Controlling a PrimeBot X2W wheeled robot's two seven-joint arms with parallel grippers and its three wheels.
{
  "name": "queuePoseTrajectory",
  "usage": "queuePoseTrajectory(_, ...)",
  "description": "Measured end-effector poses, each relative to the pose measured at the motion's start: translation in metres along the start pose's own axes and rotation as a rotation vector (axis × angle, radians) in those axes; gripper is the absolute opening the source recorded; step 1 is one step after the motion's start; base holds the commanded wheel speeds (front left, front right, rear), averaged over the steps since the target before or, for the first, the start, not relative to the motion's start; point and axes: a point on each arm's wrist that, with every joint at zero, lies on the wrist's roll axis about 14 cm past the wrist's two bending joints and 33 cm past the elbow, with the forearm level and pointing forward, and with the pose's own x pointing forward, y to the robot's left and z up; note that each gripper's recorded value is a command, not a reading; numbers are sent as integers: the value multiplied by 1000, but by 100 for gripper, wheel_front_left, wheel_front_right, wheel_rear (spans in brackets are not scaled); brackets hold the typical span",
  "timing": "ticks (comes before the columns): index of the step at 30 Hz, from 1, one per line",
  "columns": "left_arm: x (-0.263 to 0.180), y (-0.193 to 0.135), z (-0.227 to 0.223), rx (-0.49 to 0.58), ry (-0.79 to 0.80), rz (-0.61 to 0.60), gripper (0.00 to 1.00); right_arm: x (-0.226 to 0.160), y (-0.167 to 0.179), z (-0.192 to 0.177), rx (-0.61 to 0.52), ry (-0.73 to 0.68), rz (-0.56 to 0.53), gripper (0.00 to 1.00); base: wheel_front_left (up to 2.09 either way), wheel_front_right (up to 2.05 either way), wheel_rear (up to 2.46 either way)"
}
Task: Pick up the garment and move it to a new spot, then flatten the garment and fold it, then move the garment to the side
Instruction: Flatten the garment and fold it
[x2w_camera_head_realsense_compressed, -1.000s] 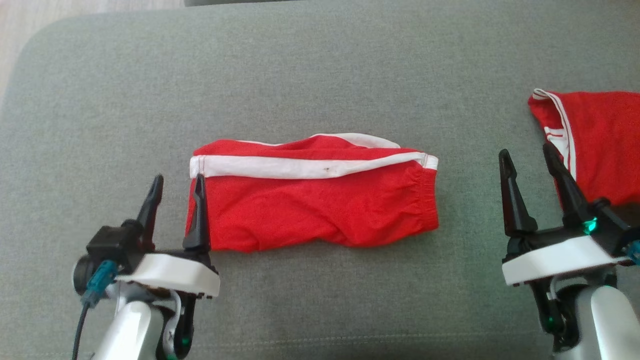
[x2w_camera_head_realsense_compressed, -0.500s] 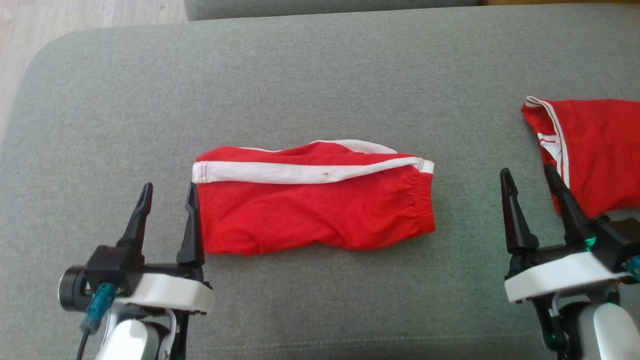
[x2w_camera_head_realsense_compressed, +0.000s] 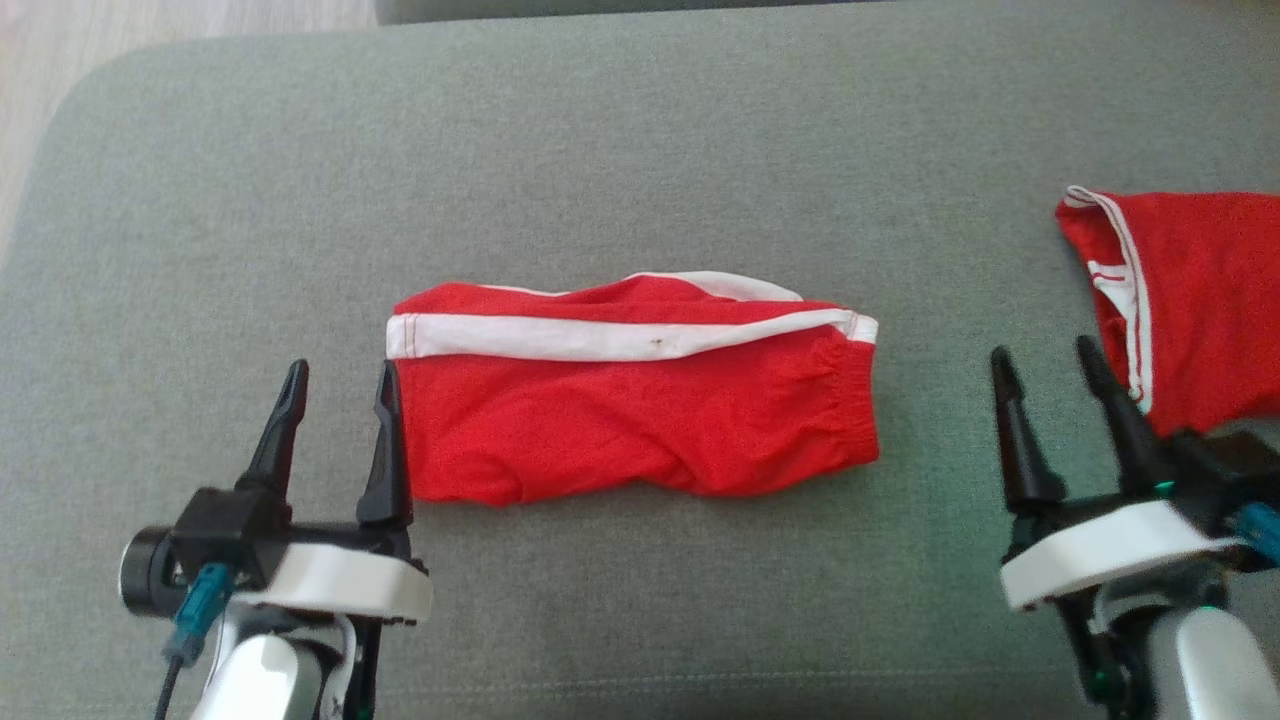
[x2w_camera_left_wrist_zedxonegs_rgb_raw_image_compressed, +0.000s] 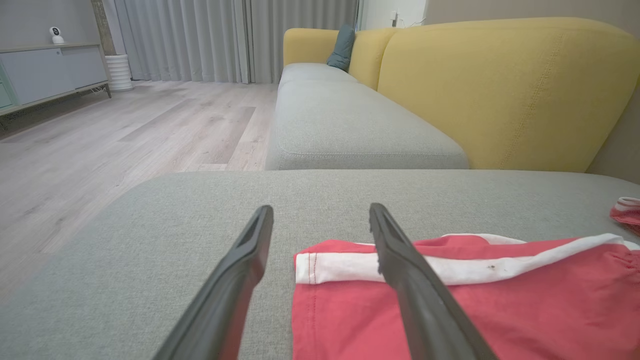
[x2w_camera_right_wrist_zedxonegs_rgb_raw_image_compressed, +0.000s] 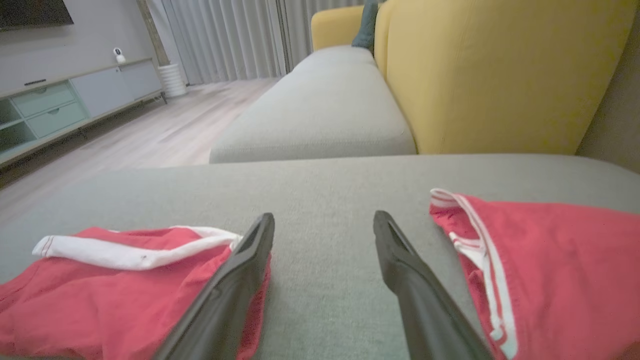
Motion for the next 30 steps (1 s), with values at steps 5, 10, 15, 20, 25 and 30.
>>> queuePoseTrajectory(5, 8, 1, 1, 1, -6, 2, 100, 6, 27, -40, 38, 151, 81, 100, 0, 0, 0)
queuePoseTrajectory(10, 14, 3, -3, 2, 1, 3, 100, 20, 54, -72, 76, 279, 165, 100, 0, 0, 0)
queuePoseTrajectory(15, 15, 6, -10, -2, 21, 13, 100, 32, 56, -98, 97, 367, 172, 100, 0, 0, 0)
queuePoseTrajectory(20, 17, 9, -13, 2, 26, 28, 100, 38, 57, -123, 126, 459, 171, 100, 0, 0, 0)
queuePoseTrajectory(25, 19, 9, -13, 0, 25, 28, 100, 51, 64, -123, 152, 480, 192, 0, 0, 0, 0)
queuePoseTrajectory(30, 19, 8, -13, 4, 22, 25, 100, 50, 64, -124, 176, 494, 192, 0, 0, 0, 0)
